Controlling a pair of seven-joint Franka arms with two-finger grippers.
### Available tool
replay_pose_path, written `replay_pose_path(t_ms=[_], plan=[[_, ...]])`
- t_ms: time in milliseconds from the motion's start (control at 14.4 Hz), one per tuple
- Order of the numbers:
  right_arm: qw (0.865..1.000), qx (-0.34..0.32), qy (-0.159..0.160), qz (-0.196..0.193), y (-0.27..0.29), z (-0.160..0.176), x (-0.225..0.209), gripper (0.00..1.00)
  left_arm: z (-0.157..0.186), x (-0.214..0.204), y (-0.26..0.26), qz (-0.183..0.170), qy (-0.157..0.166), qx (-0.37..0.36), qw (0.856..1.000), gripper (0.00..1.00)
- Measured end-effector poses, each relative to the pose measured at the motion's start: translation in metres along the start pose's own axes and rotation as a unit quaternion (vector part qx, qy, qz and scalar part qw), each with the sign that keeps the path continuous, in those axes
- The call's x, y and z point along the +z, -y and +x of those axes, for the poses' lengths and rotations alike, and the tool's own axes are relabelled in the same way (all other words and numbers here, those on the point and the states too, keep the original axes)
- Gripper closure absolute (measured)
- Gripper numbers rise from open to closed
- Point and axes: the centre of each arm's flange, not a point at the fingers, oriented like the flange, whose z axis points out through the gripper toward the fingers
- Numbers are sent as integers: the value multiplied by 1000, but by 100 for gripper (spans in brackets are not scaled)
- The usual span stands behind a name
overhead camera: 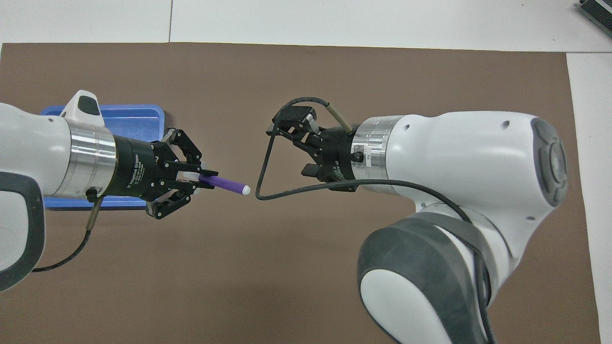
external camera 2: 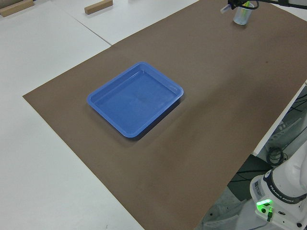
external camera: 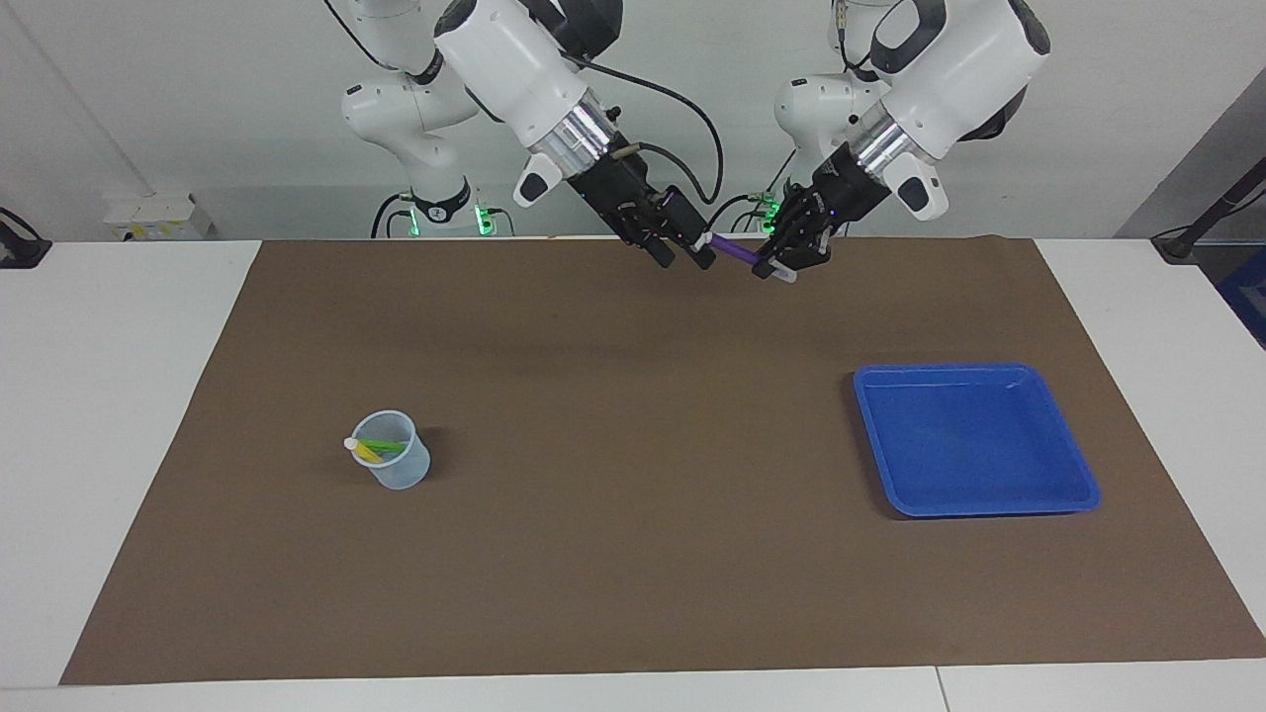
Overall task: Right arm passes pens to left for tray arrangement
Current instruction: 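Carry the pen to the tray while the right gripper returns to cup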
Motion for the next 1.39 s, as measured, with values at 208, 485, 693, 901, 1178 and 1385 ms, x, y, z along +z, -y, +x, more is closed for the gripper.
replay_pose_path(t_ms=[208, 485, 693, 901, 1178, 1385], plan=[[994, -94, -3, -48, -19, 28, -14, 0, 3, 7, 17, 41, -8, 109, 993, 82], [969, -224, -10, -102, -45, 66, -39, 0, 12, 23, 48, 74, -6, 219, 973, 82], [941, -311, -20, -134, -56, 85, -50, 0, 29, 27, 65, 118, -54, 288, 949, 82], [904, -391, -30, -173, -65, 99, -57, 0, 52, 24, 74, 151, -92, 354, 918, 82], [861, -468, -32, -198, -104, 153, -89, 0, 119, 49, 93, 154, -103, 397, 899, 82], [840, -501, -35, -207, -136, 190, -107, 0, 139, 63, 87, 181, -143, 424, 876, 82]])
